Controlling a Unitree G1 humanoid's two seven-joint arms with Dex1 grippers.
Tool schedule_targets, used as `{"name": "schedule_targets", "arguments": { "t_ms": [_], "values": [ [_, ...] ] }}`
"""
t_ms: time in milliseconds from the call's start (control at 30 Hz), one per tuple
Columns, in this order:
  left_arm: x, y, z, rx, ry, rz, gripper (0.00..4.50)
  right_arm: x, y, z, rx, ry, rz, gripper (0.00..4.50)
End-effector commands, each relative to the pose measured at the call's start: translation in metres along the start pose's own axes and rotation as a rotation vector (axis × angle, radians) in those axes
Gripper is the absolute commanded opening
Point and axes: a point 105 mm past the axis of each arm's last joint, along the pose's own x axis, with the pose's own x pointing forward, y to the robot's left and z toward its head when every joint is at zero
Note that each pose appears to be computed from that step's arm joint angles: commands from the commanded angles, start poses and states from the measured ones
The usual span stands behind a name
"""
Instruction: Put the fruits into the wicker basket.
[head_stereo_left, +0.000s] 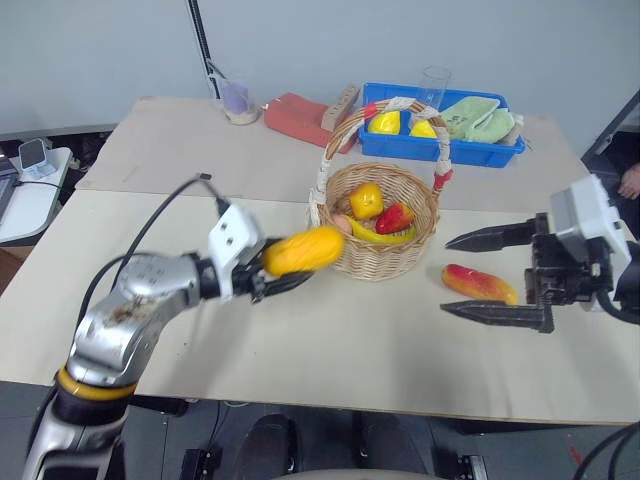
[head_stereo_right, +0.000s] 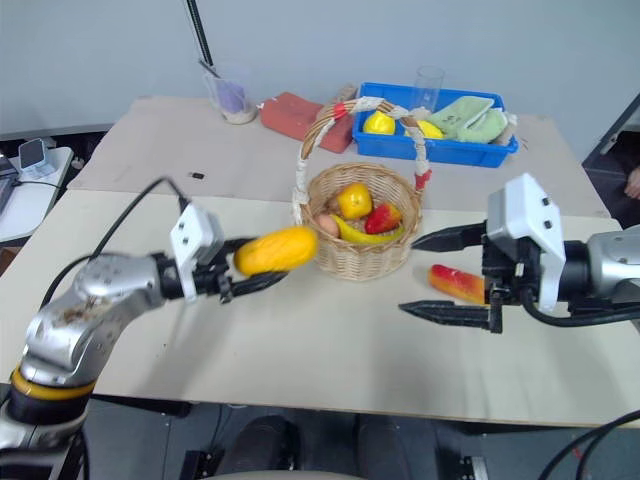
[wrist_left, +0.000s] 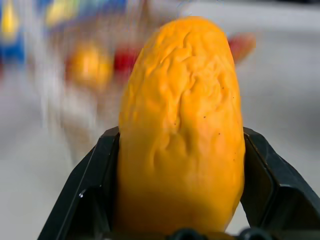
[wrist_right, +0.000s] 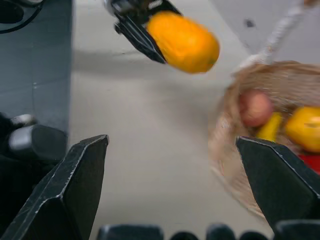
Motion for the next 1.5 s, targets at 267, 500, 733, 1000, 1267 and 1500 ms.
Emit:
{"name": "schedule_targets", "arguments": {
  "t_ms": [267, 500, 733, 1000, 1267, 1500],
  "values": [
    [0.085, 0.038, 0.011, 0.21, -0.029, 0.101, 2.54, -0.024, -0.013, 0.02, -0.058, -0.016, -0.2, 4.5],
    [0.101, 0.035, 0.014, 0.202, -0.092, 0.078, 4.26, -0.027, -0.009, 0.017, -0.033, -0.011, -0.237, 4.5],
    [0.087, 0.023, 0.02, 0.197, -0.12, -0.016, 4.39, -0.032, -0.022, -0.014, -0.008, 0.084, -0.29, 4.5],
    [0.055, -0.009, 0.024, 0.198, -0.111, -0.3, 4.39, -0.026, -0.055, -0.097, 0.052, 0.38, -0.292, 4.5],
    [0.012, -0.03, 0.019, 0.201, -0.059, -0.502, 4.39, -0.018, -0.078, -0.144, 0.098, 0.497, -0.232, 4.5],
    [0.006, -0.028, 0.022, 0.229, -0.072, -0.479, 4.39, -0.005, -0.086, -0.171, 0.121, 0.543, -0.192, 4.5]
  ]
}}
